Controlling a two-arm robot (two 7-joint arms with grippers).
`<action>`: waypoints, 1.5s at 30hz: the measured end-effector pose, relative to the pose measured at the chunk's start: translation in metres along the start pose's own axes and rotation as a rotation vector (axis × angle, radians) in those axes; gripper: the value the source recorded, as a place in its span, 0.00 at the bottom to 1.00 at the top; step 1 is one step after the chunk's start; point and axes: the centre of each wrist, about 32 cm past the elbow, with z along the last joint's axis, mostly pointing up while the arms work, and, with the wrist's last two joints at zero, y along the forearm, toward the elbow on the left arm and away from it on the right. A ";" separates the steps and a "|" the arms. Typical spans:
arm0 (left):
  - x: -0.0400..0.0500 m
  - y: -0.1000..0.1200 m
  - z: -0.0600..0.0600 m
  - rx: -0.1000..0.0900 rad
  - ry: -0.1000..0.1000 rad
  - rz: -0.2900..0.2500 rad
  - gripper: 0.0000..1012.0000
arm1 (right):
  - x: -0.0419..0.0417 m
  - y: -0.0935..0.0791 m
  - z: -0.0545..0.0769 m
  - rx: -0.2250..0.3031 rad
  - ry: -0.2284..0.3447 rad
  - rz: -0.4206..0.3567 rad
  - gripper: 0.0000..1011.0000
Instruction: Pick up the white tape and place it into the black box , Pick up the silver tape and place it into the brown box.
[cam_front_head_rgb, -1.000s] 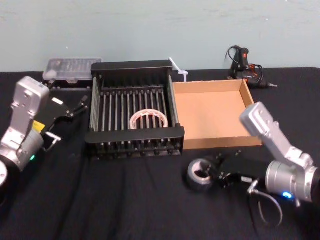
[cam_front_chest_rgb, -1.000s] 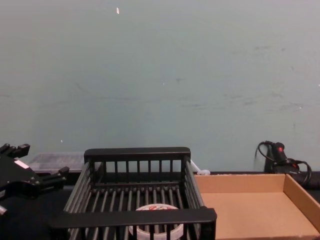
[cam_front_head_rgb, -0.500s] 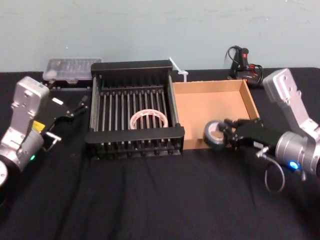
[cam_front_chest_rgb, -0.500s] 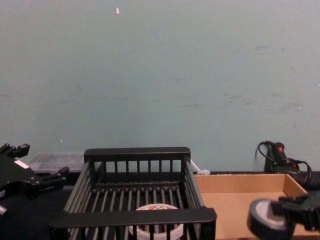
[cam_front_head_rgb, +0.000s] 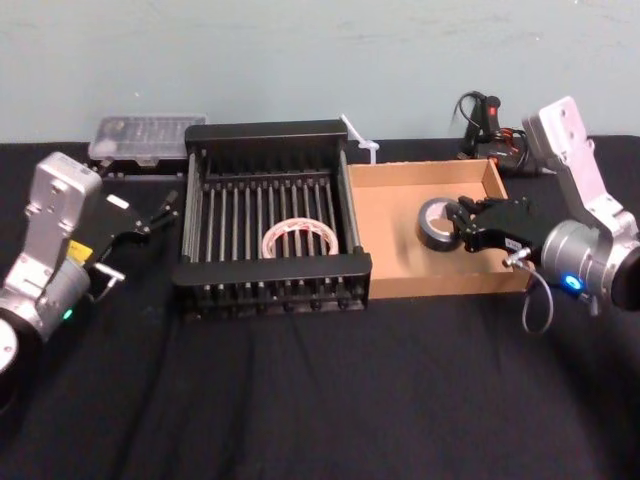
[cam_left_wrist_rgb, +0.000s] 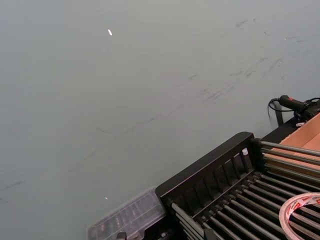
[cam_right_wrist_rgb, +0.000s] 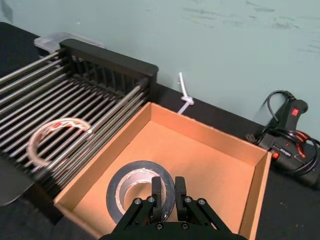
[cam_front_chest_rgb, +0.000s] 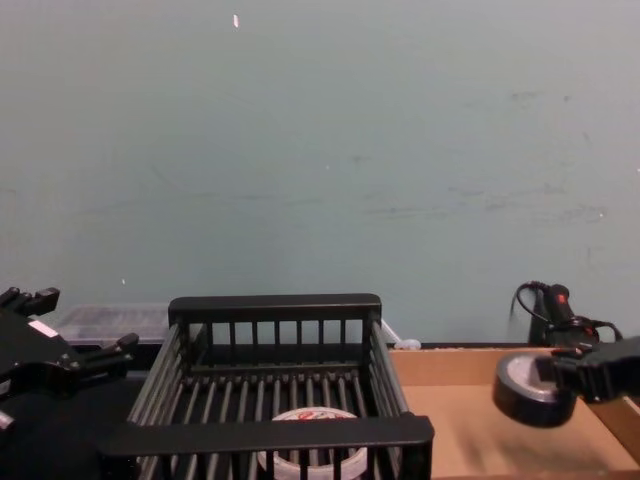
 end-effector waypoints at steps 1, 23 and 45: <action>0.0000 0.000 0.000 0.000 0.000 0.000 0.99 | 0.0010 0.002 0.001 -0.002 0.001 -0.004 0.16; 0.0000 0.000 0.000 0.000 0.000 0.000 0.99 | 0.0079 0.019 0.004 -0.015 0.005 -0.041 0.16; 0.0000 0.000 0.000 0.000 0.000 0.000 0.99 | 0.0075 0.019 0.004 -0.015 0.005 -0.038 0.58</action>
